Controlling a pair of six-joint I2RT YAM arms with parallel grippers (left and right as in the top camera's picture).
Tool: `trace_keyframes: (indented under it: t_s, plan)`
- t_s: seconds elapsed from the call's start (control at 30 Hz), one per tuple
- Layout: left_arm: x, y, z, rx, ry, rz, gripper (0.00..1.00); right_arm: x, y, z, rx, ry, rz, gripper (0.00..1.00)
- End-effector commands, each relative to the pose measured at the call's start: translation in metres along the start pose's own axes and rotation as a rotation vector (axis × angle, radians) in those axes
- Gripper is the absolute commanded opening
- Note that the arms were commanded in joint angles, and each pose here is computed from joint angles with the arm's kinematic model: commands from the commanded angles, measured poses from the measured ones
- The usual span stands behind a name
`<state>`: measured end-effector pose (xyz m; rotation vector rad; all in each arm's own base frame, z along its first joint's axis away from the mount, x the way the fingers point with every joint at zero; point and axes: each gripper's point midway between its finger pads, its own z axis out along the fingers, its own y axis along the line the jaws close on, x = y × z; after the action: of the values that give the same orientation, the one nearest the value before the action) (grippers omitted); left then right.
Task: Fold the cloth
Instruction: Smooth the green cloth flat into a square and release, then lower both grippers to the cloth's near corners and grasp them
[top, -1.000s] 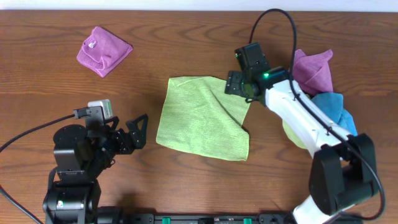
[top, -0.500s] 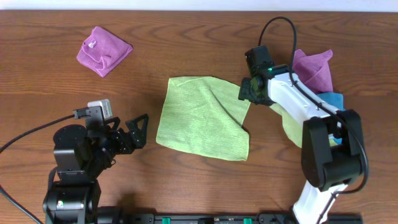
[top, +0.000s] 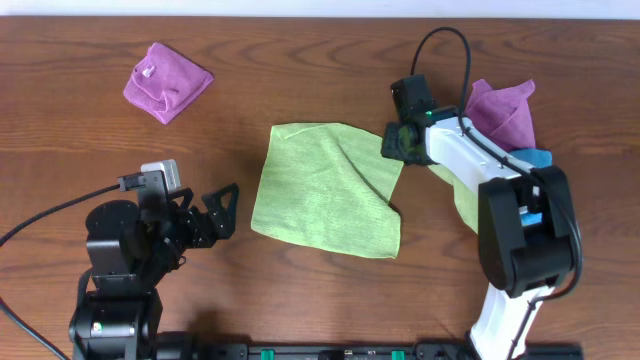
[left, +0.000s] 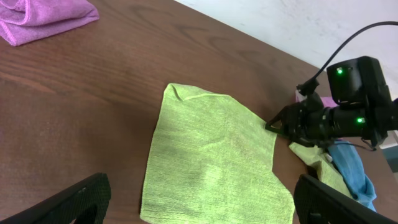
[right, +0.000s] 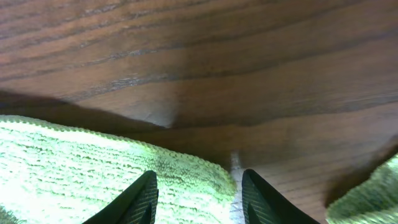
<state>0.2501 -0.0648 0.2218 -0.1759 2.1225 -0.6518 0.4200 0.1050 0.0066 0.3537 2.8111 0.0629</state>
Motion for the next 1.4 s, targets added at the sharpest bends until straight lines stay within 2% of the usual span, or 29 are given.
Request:
trace_keyframes:
  t_s: [0.0, 0.07, 0.13, 0.17, 0.2, 0.33, 0.63, 0.73, 0.77, 0.8, 0.83, 0.93, 1.03, 1.13, 1.3, 1.37]
  plan:
    - [-0.007, -0.007, -0.004, 0.016, -0.014, 0.005, 0.95, 0.010, -0.005, 0.016, 0.013, 0.044, -0.003, 0.42]
    - [-0.007, -0.007, -0.004, 0.016, -0.014, 0.005, 0.95, 0.011, -0.005, 0.017, 0.012, 0.048, -0.004, 0.35]
    - [-0.007, -0.007, -0.004, 0.016, -0.014, 0.005, 0.95, 0.010, -0.005, 0.017, 0.010, 0.044, -0.003, 0.22]
    - [-0.007, -0.007, -0.004, 0.016, -0.014, 0.005, 0.95, 0.008, -0.004, 0.017, 0.006, 0.038, -0.003, 0.09]
    - [-0.007, -0.007, -0.004, 0.016, -0.014, 0.005, 0.95, 0.006, -0.003, 0.017, 0.001, 0.029, -0.003, 0.01]
    - [-0.007, -0.007, -0.004, 0.016, -0.015, 0.005, 0.95, -0.013, 0.008, 0.016, -0.039, -0.048, -0.031, 0.01]
    - [-0.005, -0.006, -0.004, 0.013, -0.008, 0.002, 0.95, -0.084, 0.027, 0.000, -0.093, -0.353, -0.014, 0.01]
    - [-0.005, -0.006, -0.004, 0.014, -0.009, 0.002, 0.95, -0.084, 0.029, -0.001, -0.101, -0.355, -0.015, 0.55]
    - [-0.006, -0.006, -0.004, 0.015, -0.011, 0.003, 0.95, -0.079, 0.030, -0.002, -0.110, -0.331, -0.021, 0.63]
    - [-0.006, -0.006, -0.004, 0.016, -0.012, 0.000, 0.95, -0.075, 0.031, -0.005, -0.121, -0.309, -0.025, 0.66]
    - [-0.006, -0.006, -0.004, 0.016, -0.012, -0.027, 0.95, -0.067, 0.034, -0.014, -0.145, -0.270, -0.033, 0.74]
    - [-0.006, -0.006, -0.004, 0.015, -0.010, -0.046, 0.95, -0.057, 0.037, -0.041, -0.190, -0.229, -0.024, 0.81]
    - [-0.003, -0.007, -0.001, 0.025, 0.015, -0.054, 0.95, -0.043, 0.030, -0.097, -0.209, -0.203, -0.011, 0.90]
    - [-0.003, -0.008, -0.003, 0.000, 0.070, -0.079, 0.95, -0.020, 0.018, -0.136, -0.203, -0.163, -0.112, 0.95]
    - [-0.012, -0.012, -0.001, -0.044, 0.176, -0.129, 0.95, 0.030, 0.000, -0.159, -0.198, -0.022, -0.177, 0.96]
    - [-0.007, -0.011, 0.007, -0.071, 0.266, -0.187, 0.95, 0.050, -0.005, -0.157, -0.219, 0.006, -0.176, 0.95]
